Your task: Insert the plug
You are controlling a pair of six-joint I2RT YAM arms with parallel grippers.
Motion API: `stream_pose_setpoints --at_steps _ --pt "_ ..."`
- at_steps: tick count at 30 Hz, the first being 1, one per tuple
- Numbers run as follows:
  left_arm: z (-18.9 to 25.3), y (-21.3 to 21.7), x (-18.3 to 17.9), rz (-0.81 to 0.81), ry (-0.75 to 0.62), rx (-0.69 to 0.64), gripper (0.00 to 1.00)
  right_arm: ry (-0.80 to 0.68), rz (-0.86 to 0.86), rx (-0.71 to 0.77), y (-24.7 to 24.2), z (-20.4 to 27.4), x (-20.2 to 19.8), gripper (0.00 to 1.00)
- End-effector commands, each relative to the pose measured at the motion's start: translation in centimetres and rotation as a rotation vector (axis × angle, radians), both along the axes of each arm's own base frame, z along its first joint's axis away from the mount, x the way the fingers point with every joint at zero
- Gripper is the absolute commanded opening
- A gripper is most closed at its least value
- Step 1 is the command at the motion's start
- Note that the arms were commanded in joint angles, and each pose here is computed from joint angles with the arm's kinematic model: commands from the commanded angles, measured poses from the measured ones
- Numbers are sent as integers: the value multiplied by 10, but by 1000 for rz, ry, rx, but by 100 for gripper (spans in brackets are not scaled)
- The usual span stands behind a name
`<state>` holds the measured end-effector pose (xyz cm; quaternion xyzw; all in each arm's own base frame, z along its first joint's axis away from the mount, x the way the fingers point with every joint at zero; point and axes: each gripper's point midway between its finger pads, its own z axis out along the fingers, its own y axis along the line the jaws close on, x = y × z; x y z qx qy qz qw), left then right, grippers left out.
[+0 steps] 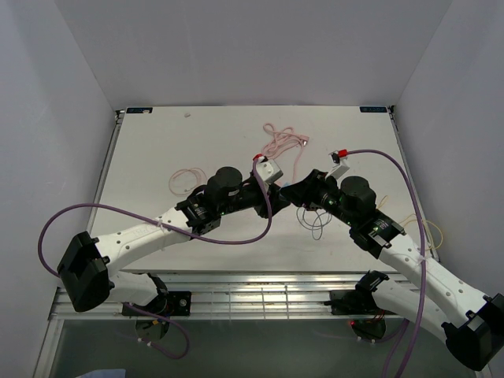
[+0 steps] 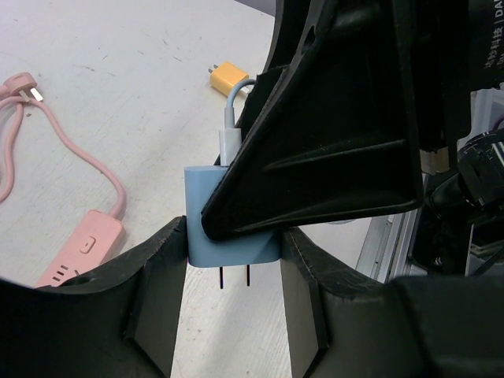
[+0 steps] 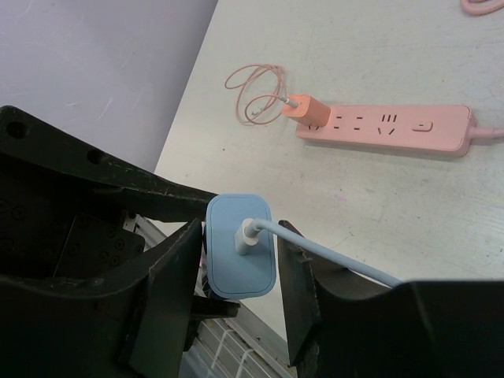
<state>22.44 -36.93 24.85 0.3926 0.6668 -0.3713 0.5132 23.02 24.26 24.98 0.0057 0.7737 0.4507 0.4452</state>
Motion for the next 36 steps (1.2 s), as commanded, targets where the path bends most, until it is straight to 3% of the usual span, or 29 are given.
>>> stream_pose_setpoints --at_steps 1,5,8,9,12,13,15,16,21,25,28,32,36 --pt "29 -6 -9 -53 -52 -58 2 -57 -15 25 -1 13 4 49" --pt "27 -5 -11 -57 -52 -52 3 -65 -18 17 -2 14 4 46" --pt "27 -5 -11 -56 -52 -52 2 -81 -3 10 -1 16 3 25" --pt "27 -4 -11 -56 -52 -52 4 -92 3 8 0 17 3 11" --pt "30 -3 -11 -47 -43 -55 25 -107 7 -27 -2 14 4 8" --pt "30 -2 -12 -48 -38 -51 53 -114 7 -34 -1 16 5 8" --pt "32 1 -11 -23 -23 -59 89 -115 -2 -65 -3 13 8 8" --pt "33 4 -9 -6 -22 -62 98 -121 -10 -70 -4 16 9 8" --pt "12 34 12 249 108 -2 98 -146 -86 -146 -14 15 27 8" --pt "-28 85 30 608 295 76 98 -161 -128 -234 -21 15 42 8" --pt "-52 113 31 752 421 108 98 -178 -167 -274 -25 23 63 8" --pt "-62 145 44 858 587 62 98 -227 -137 -312 -20 45 92 8" --pt "-68 195 75 1015 635 -28 98 -266 -108 -330 3 66 122 8"
